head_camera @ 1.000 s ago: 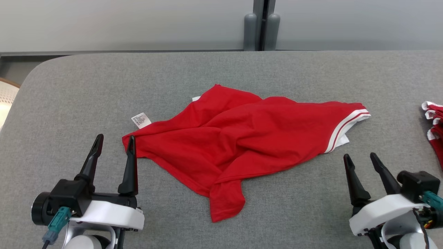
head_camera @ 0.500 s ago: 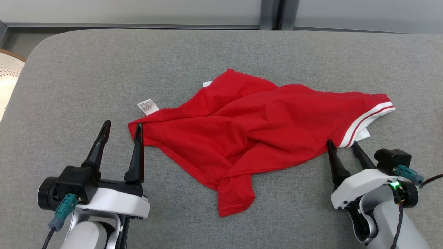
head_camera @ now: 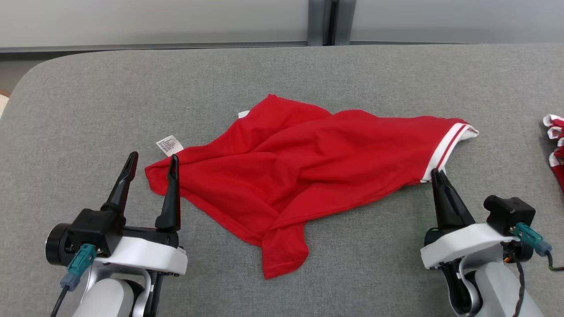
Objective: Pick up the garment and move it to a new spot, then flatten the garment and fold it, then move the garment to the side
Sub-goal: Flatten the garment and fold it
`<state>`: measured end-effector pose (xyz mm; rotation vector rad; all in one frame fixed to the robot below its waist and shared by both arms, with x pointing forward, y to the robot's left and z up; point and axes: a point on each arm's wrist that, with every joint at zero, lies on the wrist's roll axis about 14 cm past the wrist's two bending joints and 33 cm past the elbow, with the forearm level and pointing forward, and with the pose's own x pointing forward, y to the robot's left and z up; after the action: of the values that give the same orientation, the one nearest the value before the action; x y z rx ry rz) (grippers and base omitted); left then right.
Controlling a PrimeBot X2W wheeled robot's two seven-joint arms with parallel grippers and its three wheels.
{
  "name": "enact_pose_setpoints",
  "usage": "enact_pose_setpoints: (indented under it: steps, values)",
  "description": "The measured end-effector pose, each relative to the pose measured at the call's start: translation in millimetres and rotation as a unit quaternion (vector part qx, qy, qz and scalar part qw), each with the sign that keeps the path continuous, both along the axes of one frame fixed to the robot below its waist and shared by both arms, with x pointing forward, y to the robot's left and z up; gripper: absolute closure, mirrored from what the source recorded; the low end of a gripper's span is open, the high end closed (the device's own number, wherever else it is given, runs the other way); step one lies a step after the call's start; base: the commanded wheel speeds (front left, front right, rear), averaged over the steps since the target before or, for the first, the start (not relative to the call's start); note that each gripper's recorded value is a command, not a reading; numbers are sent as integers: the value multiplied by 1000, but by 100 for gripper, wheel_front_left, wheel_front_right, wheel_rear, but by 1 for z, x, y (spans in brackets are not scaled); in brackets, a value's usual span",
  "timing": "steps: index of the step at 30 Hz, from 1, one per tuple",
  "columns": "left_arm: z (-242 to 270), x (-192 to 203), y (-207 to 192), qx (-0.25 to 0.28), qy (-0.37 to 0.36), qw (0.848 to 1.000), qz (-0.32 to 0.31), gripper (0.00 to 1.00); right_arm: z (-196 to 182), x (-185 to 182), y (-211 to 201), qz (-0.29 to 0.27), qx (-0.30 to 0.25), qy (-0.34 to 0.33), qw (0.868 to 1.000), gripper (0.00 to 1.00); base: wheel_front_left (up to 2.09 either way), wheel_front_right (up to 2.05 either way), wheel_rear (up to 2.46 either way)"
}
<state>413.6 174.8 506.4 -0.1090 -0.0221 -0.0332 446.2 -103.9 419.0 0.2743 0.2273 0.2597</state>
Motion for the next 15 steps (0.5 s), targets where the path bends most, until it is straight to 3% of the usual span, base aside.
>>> enact_pose_setpoints:
  steps: [15]
  values:
    - [5,2,-10,-6,-9,1000,-14,0,58,-50,-52,-65,-43,-59,995,100,0,0,0]
